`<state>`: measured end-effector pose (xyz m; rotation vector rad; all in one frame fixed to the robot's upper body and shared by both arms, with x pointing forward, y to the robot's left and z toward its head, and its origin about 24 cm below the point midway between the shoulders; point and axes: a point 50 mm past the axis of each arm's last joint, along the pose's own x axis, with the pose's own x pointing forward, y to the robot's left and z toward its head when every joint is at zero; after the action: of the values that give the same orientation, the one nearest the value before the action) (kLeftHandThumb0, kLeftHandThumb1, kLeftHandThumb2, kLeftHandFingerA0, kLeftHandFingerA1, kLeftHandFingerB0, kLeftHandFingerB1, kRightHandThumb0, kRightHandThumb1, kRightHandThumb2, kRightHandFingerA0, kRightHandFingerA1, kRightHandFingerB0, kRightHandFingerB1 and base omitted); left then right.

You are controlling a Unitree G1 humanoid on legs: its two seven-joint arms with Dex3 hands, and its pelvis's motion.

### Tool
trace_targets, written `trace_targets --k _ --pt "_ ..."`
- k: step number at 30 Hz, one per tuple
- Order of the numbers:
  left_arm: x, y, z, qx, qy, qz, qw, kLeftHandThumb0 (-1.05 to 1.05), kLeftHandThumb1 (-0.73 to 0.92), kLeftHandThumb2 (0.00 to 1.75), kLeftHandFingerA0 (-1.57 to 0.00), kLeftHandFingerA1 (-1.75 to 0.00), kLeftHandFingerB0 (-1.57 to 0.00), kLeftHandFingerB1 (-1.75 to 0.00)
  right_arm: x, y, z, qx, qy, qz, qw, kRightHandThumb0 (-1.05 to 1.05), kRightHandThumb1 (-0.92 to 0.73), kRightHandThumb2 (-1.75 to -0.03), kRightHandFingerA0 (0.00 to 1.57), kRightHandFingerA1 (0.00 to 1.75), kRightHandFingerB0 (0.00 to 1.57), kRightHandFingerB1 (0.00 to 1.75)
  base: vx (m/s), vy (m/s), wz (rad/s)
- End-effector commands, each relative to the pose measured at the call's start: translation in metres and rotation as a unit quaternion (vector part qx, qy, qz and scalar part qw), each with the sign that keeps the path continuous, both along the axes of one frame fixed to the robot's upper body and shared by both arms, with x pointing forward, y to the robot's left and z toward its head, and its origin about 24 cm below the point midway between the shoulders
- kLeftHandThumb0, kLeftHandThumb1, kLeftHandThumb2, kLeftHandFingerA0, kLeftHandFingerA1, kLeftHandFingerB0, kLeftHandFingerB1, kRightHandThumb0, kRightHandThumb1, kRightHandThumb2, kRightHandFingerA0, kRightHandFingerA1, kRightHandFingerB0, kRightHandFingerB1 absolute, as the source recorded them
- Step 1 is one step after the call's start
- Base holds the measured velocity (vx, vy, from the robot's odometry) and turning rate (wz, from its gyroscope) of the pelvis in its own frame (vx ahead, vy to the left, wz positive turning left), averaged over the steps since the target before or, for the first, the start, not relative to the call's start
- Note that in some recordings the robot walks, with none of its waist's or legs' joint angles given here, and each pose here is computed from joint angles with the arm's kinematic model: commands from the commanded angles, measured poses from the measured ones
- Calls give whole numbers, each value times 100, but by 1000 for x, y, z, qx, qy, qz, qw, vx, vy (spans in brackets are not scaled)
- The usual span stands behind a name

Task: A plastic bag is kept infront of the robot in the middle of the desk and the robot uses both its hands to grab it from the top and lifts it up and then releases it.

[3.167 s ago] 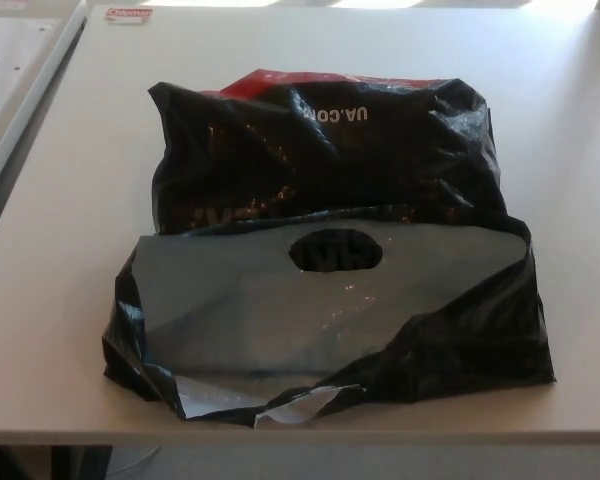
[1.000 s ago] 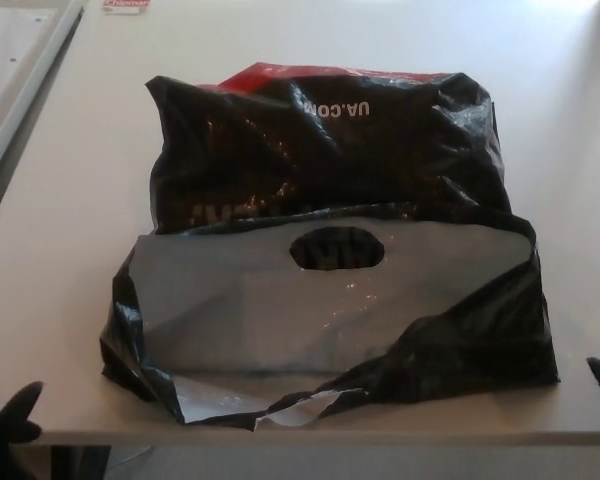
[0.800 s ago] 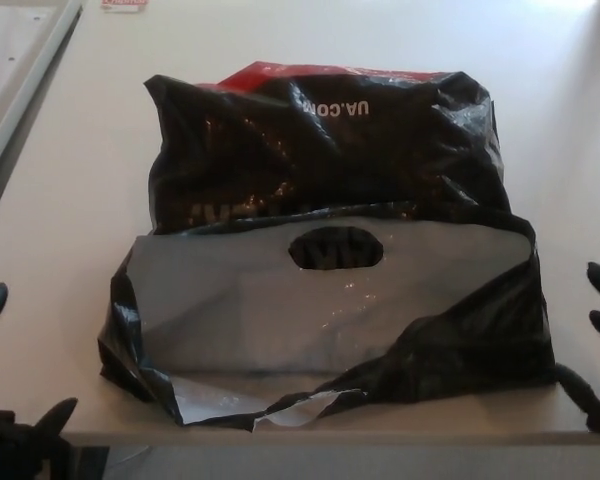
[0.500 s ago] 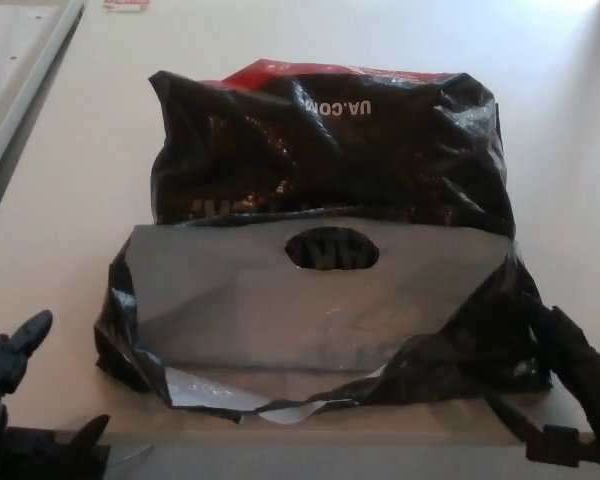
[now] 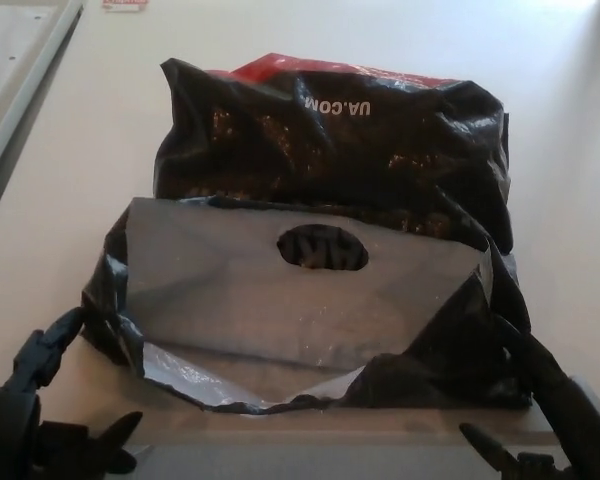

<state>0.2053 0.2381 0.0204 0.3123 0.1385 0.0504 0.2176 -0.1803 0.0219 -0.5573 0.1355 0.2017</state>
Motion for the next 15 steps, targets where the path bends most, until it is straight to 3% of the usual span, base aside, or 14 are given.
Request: trace_targets --k 1,2,3,5,9,10,11,12,13,15 --pt "8 3 -1 -20 36 3 999 -39 54 58 -25 -31 -19 -29 -3 -4 -5 -11 30 -2 999 -58 -67 -72 10 27 2 7 0 0 0" --pt "10 4 -1 -18 34 3 999 -39 54 58 -24 -31 -19 -29 -2 -4 -4 -15 27 -2 1000 -60 -66 -72 11 28 2 6 0 0 0" --pt "13 7 2 -14 31 11 999 -38 55 58 -26 -30 -19 -29 -2 -4 -4 -13 28 -4 1000 -66 -51 -84 10 38 0 16 0 0 0" --pt "16 10 5 -8 22 17 1000 -39 55 58 -28 -31 -21 -29 -2 -4 -4 -10 28 -3 1000 -65 -51 -85 6 37 0 17 0 0 0" --pt "25 18 20 9 -99 51 994 -33 56 58 -34 -32 -23 -29 2 -5 -3 -12 18 -5 1000 -63 -50 -85 7 42 0 21 0 0 0" --pt "28 19 24 15 -112 53 992 -34 58 58 -33 -32 -21 -29 4 -5 -3 -11 14 -8 1000 -57 -67 -62 14 28 2 17 0 0 0" --pt "32 21 30 25 -128 54 990 -33 58 58 -33 -32 -21 -29 7 -4 -2 -8 9 -11 1000 -62 -50 -85 7 42 0 23 0 0 0" --pt "34 22 34 31 -142 55 988 -33 58 58 -33 -32 -21 -29 10 -4 0 -4 4 -13 1000 -62 -50 -85 7 42 0 23 0 0 0" --pt "39 22 40 34 -153 57 986 -33 58 58 -33 -32 -22 -29 21 -2 5 -2 -8 -23 1000 -57 -67 -62 18 30 4 19 0 0 0" --pt "44 21 46 34 -164 59 984 -33 57 58 -34 -33 -23 -29 32 -1 11 -1 -21 -28 999 -58 -69 -61 19 30 2 24 0 0 0"
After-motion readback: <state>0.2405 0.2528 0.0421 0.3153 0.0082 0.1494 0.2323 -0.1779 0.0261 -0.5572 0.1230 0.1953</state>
